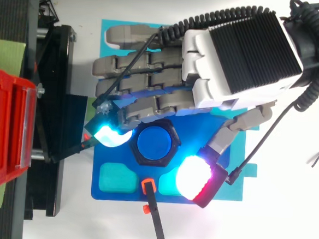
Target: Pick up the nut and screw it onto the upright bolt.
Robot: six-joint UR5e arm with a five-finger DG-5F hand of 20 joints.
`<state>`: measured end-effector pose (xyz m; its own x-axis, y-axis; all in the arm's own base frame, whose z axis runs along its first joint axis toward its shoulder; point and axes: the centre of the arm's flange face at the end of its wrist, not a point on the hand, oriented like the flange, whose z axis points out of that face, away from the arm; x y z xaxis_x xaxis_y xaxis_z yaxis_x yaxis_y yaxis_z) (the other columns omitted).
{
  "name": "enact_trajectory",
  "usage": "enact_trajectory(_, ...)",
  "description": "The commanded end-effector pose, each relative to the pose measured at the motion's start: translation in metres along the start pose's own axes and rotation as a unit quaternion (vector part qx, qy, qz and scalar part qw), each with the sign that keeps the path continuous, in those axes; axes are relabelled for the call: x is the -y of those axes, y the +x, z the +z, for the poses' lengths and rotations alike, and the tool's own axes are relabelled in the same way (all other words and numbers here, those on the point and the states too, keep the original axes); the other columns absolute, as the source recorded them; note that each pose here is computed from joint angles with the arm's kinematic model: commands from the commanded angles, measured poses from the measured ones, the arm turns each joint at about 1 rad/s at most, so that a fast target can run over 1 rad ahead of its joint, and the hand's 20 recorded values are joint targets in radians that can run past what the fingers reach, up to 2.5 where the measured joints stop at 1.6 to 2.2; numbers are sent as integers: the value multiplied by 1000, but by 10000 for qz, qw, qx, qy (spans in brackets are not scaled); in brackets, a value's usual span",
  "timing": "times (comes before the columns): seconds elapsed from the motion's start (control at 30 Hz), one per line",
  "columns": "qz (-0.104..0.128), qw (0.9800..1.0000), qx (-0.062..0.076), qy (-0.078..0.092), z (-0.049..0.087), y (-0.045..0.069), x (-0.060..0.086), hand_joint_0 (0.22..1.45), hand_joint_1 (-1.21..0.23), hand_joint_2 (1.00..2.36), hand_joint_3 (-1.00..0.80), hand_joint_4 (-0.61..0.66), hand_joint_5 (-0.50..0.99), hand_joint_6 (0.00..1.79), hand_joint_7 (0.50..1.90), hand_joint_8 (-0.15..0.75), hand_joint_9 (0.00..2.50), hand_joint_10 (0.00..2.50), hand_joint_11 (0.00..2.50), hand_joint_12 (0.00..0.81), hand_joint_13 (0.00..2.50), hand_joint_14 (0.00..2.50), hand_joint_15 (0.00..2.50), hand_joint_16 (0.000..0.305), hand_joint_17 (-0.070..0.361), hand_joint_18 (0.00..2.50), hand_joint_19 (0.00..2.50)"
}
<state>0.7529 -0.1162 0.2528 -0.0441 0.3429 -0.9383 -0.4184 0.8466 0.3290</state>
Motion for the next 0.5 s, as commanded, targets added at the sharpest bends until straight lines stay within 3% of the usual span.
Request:
enact_trajectory(0.0,2,10000,-1,2,0,2,1,428,-333,1000,-500,165,-175,501,667,249,357,0,0,371,48,0,0,48,108,0,0)
enact_trajectory(0.47,1,10000,-12,55,-6,-1,8,434,-359,1000,-500,172,-163,501,685,254,409,0,0,373,105,0,0,47,105,0,0)
